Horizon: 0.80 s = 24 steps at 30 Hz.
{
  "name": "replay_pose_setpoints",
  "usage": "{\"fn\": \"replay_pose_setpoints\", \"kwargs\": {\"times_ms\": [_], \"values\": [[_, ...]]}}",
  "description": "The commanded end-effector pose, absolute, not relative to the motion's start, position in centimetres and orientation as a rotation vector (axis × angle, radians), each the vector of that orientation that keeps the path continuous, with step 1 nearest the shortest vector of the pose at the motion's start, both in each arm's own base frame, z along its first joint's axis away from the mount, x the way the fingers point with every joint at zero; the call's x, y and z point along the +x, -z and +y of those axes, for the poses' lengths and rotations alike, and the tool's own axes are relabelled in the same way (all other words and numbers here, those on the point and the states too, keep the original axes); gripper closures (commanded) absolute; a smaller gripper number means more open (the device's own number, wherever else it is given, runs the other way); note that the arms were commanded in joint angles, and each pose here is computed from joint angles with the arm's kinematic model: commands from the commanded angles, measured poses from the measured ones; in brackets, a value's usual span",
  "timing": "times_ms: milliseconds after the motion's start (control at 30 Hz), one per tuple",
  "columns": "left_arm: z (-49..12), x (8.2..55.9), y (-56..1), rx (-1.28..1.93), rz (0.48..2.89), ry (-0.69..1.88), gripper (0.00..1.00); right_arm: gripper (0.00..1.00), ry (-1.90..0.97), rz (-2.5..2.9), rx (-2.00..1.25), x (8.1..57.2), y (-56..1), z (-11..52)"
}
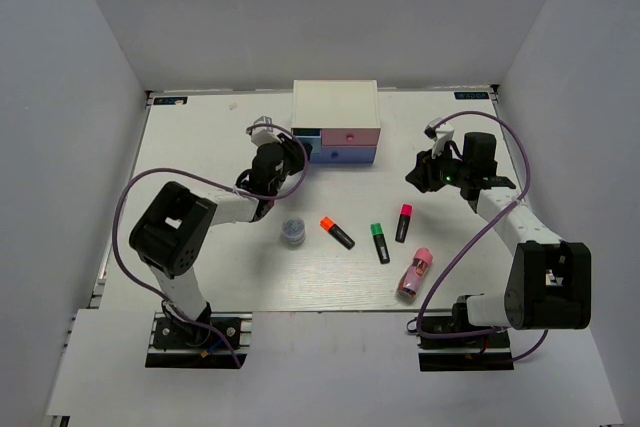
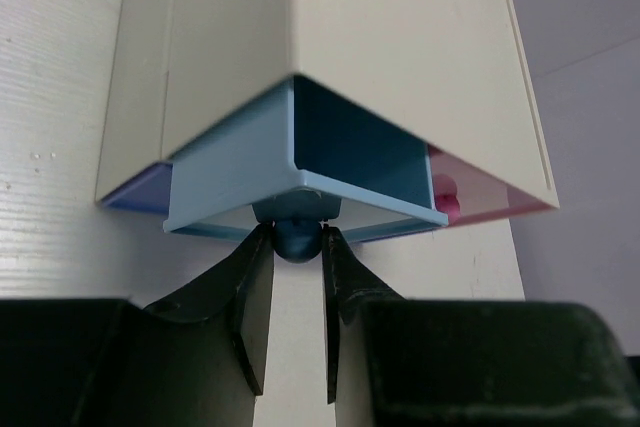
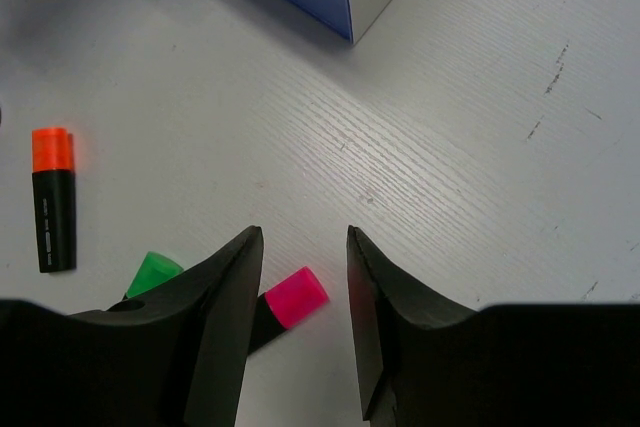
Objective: Sort the stationery into containers
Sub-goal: Open the drawer
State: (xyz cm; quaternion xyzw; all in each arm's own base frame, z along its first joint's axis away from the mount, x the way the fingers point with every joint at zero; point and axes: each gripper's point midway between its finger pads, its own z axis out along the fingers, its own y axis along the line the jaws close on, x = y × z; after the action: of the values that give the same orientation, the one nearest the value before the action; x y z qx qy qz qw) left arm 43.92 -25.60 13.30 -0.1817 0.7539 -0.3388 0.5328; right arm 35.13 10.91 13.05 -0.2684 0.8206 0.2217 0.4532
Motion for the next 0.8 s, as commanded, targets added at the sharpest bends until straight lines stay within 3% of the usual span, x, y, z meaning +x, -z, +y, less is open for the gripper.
{"fn": "replay_pose_setpoints", "kwargs": {"times_ms": [0, 600, 667, 767], "values": [[-26.9, 41.8, -15.4, -0.337, 1.787, 0.877, 0.87, 0.54, -0.544, 1.984, -0.683, 35.4, -13.7, 11.1], [-26.8, 37.2, -13.7, -0.284, 1.889, 0.861, 0.85, 0.50, -0.553, 1.987, -0.696, 35.2, -13.6, 11.3], [-26.7, 37.0, -13.4, -0.285, 1.908, 0.850, 0.80, 0.50, -0.551, 1.981, -0.703, 35.2, -13.8, 11.3], [-26.5, 36.8, -13.5, -0.285, 1.916, 0.845, 0.40, 0.48, -0.559, 1.971, -0.732, 34.9, -13.8, 11.5]]}}
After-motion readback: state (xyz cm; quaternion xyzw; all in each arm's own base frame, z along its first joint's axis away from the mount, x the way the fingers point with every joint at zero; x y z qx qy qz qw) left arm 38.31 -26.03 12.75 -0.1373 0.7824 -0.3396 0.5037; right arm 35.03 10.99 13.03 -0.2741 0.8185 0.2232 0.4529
